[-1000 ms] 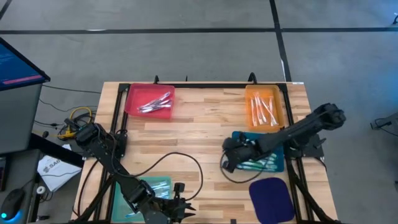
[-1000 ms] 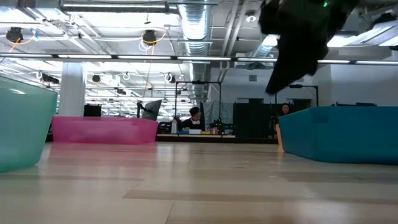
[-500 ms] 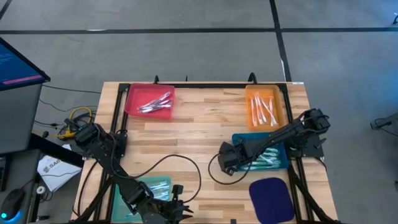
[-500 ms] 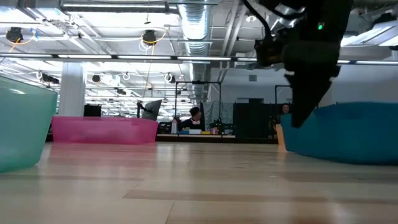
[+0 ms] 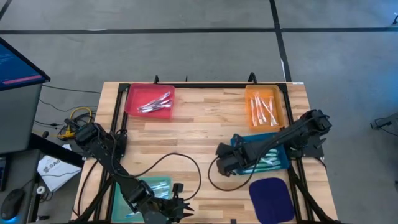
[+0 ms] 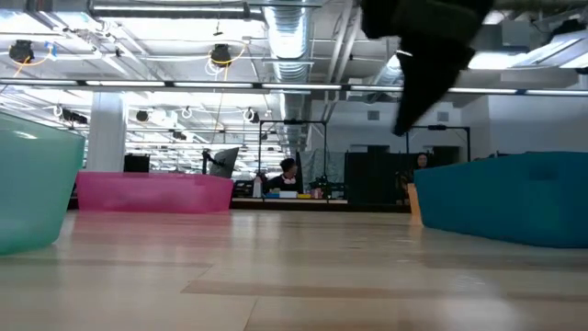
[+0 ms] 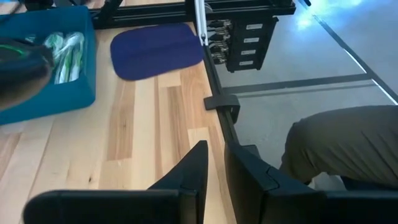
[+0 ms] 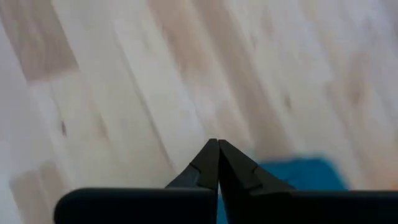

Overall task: Pick & Place Toothbrushes
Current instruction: Adjust the bins

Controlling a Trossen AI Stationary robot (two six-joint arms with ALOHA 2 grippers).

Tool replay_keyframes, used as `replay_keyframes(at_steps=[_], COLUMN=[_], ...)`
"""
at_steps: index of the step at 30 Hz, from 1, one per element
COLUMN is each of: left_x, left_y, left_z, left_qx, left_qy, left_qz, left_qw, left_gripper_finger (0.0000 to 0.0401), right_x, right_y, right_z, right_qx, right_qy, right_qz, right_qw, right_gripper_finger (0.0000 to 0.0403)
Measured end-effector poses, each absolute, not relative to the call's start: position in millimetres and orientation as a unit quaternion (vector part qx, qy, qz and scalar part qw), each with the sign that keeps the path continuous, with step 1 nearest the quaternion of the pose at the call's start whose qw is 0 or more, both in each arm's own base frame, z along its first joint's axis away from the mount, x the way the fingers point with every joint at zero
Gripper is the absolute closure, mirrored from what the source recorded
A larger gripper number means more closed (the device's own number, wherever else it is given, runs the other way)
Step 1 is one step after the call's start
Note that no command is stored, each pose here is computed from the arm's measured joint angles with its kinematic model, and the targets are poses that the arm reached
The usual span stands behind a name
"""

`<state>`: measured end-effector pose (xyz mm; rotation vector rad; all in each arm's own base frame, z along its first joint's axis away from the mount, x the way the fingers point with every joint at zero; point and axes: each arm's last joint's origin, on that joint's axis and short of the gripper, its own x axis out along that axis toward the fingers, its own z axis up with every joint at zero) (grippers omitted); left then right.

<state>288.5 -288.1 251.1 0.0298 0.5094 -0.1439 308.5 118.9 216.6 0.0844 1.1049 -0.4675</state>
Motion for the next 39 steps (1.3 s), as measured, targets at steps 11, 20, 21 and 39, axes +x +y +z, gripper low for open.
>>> replay_keyframes(at_steps=[11,20,21,39], left_x=[283,246,239,150], left_y=[-292,-279,-274,-151], left_z=[253,275,275,247], left_qx=[0.010,-0.003,-0.003,-0.117], left_qy=[0.249,0.234,0.225,0.083], left_qz=[-0.078,-0.032,-0.019,0.119], left_qw=[0.965,0.972,0.974,0.982], left_gripper_finger=[0.0353,0.0353,0.0353,0.0353], right_x=[336,339,341,387], right_y=[143,163,157,-110], right_z=[241,244,241,230], right_qx=[0.015,-0.017,-0.013,0.269], right_qy=[0.355,0.285,0.284,0.266], right_qz=[-0.166,-0.118,-0.125,-0.205], right_qw=[0.920,0.951,0.951,0.903], right_gripper_finger=[0.0403,0.0403,0.0403,0.0403])
